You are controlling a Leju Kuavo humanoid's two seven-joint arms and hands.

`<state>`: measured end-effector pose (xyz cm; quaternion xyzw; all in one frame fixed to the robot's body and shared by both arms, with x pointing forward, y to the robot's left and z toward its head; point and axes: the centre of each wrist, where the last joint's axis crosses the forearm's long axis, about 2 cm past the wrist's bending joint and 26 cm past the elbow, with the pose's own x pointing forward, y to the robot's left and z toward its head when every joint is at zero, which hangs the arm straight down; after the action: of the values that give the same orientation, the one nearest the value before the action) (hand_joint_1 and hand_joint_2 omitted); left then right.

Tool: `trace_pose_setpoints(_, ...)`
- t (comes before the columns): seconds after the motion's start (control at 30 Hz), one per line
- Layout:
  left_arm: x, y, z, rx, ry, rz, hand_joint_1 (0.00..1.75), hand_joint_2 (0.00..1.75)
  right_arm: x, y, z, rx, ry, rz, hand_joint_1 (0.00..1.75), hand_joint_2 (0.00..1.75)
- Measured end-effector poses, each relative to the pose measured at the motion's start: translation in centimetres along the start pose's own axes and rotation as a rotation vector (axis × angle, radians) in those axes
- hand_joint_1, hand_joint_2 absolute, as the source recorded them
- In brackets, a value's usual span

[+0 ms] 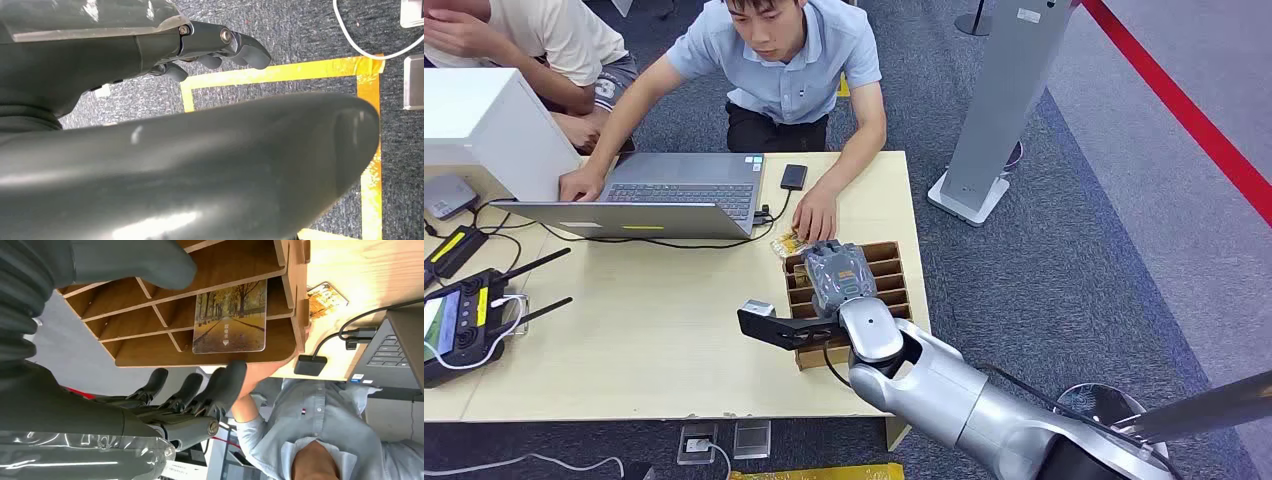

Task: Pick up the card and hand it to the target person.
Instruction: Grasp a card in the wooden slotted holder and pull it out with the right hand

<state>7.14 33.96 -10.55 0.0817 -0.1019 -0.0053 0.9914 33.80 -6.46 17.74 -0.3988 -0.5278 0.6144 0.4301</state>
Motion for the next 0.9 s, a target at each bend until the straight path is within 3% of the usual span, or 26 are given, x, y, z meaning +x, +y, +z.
trace_pose_setpoints(0.27,0.00,0.00,0.00,0.000,0.000,0.002,0.00,0.00,0.05,-0.03,-0.10,-0.002,-0.002,0.000,0.91,1.75)
trace_pose_setpoints(0.7,0.00,0.00,0.00,0.000,-0.002,0.002,0.00,0.00,-0.02,0.17,-0.13,0.001,-0.001,0.000,0.86,1.75)
trace_pose_setpoints(0.9,-0.01,0.00,0.00,0.000,-0.003,0.002,0.00,0.00,-0.05,0.29,-0.16,0.010,-0.003,-0.003,1.03,1.75)
